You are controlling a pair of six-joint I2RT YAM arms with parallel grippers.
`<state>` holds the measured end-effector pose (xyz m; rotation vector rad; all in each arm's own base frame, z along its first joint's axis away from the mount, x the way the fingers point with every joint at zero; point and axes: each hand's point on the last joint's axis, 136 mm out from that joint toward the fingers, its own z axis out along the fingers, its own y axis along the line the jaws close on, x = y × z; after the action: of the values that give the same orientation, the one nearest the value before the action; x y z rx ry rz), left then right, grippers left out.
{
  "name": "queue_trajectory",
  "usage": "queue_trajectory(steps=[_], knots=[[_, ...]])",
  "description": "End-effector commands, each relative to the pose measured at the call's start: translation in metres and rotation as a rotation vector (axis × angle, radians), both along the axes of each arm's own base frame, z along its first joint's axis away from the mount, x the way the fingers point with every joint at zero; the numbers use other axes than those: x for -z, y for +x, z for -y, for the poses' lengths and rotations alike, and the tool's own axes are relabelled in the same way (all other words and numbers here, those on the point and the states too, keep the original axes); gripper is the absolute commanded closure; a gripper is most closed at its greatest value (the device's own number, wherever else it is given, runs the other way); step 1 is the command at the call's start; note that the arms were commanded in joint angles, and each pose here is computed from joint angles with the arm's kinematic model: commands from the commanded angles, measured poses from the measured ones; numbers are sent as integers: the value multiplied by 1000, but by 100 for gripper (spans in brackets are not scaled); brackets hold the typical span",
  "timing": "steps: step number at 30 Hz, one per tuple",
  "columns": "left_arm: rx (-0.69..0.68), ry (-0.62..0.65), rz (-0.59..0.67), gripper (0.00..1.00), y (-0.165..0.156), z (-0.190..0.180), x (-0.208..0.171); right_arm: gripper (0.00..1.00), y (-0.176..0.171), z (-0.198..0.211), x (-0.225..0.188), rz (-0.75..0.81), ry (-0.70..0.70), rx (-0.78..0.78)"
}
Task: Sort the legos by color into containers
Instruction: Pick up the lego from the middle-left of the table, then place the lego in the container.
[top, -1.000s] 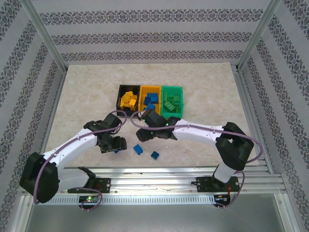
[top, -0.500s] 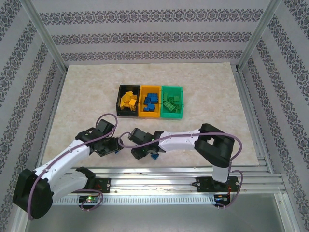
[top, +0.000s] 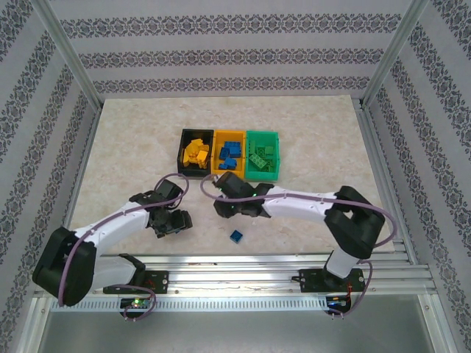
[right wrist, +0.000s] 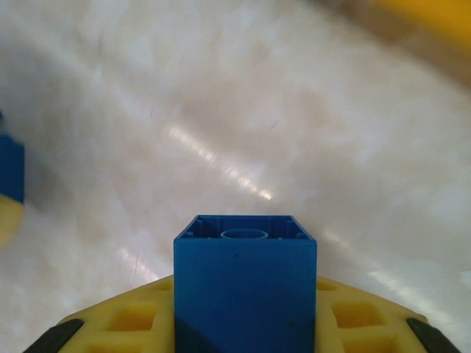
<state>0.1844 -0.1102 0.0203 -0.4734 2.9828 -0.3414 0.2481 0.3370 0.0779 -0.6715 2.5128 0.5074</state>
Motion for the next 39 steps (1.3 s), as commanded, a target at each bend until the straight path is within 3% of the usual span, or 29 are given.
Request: queue_trajectory(steps=[1,7,10,14,16,20,28,35,39], knots=[[25,22,47,38,19,0,-7,71,24,9,-28,52,58,33],[50,68,44,53,25,-4,-6,70,89,34,-69,88,151,140],[65,52,56,67,29,1,-10,70,126,41,-76,83,193,180],[85,12,74,70,31,12,-24,68,160,32,-74,42,231,193],[96,3,108,71,34,17,-36,64,175,26,-70,50,222,203],[100,-15,186,71,49,22,-60,44,193,25,-57,47,172,220],[159,-46,296,70,103,51,-104,40,143,39,-60,72,148,194],[265,-60,340,65,165,92,-123,40,62,78,-37,31,111,223],[306,-48,338,64,200,110,-121,40,7,81,-11,-20,74,173]])
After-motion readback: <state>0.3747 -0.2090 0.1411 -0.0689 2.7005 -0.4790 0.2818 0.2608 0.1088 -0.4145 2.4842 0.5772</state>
